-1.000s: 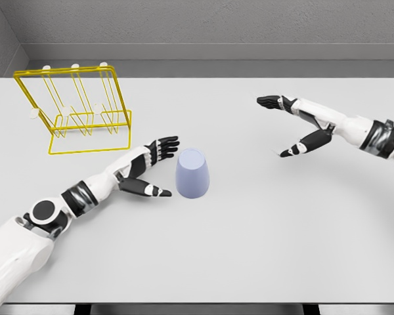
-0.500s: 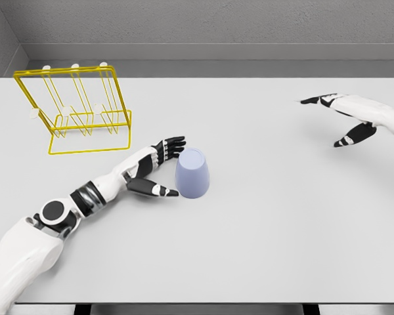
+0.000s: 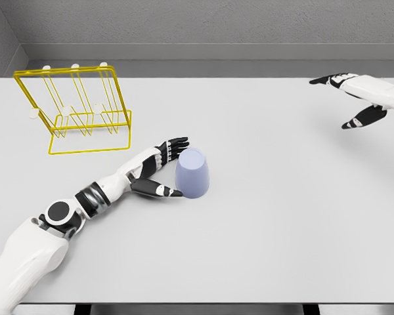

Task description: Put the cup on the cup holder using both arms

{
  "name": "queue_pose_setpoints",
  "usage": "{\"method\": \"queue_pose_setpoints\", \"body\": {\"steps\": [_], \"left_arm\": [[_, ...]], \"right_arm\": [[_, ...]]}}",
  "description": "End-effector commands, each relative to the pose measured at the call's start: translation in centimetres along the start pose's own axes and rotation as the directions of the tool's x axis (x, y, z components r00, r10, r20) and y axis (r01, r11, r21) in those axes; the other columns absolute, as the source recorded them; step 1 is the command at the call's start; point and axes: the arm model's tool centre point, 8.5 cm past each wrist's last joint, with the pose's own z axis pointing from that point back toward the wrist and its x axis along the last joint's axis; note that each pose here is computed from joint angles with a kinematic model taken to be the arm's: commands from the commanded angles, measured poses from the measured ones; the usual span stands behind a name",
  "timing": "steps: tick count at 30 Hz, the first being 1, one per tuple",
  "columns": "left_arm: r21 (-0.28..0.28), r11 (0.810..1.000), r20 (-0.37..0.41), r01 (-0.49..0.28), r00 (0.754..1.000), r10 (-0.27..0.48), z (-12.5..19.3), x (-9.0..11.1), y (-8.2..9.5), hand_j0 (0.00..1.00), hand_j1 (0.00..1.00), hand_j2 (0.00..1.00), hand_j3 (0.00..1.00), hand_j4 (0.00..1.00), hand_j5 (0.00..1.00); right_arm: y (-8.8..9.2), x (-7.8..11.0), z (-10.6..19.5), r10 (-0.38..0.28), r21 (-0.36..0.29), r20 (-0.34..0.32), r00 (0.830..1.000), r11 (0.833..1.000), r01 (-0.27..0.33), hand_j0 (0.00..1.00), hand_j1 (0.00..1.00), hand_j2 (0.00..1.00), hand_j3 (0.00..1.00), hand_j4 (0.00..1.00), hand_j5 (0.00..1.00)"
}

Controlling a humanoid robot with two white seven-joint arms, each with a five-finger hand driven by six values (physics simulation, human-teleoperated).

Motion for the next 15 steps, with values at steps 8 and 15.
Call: {"method": "queue_pose_setpoints", "body": {"steps": [8, 15], "left_arm": [[-0.01, 1.0, 0.021, -0.011, 1.0, 0.011, -1.1, 0.2, -0.7, 1.0, 1.0, 1.0, 1.0, 1.0, 1.0], [-0.013, 1.0, 0.026, -0.013, 1.0, 0.013, -1.4, 0.3, -1.0, 1.0, 1.0, 1.0, 1.0, 1.0, 1.0]], "right_arm": [[0.2, -0.2, 0.1, -0.01, -0.002, -0.005, 1.0, 1.0, 0.01, 1.0, 1.0, 1.0, 1.0, 1.0, 1.0], [0.2, -0.2, 0.0, -0.012, -0.002, -0.005, 1.0, 1.0, 0.012, 1.0, 1.0, 1.0, 1.0, 1.0, 1.0]]}}
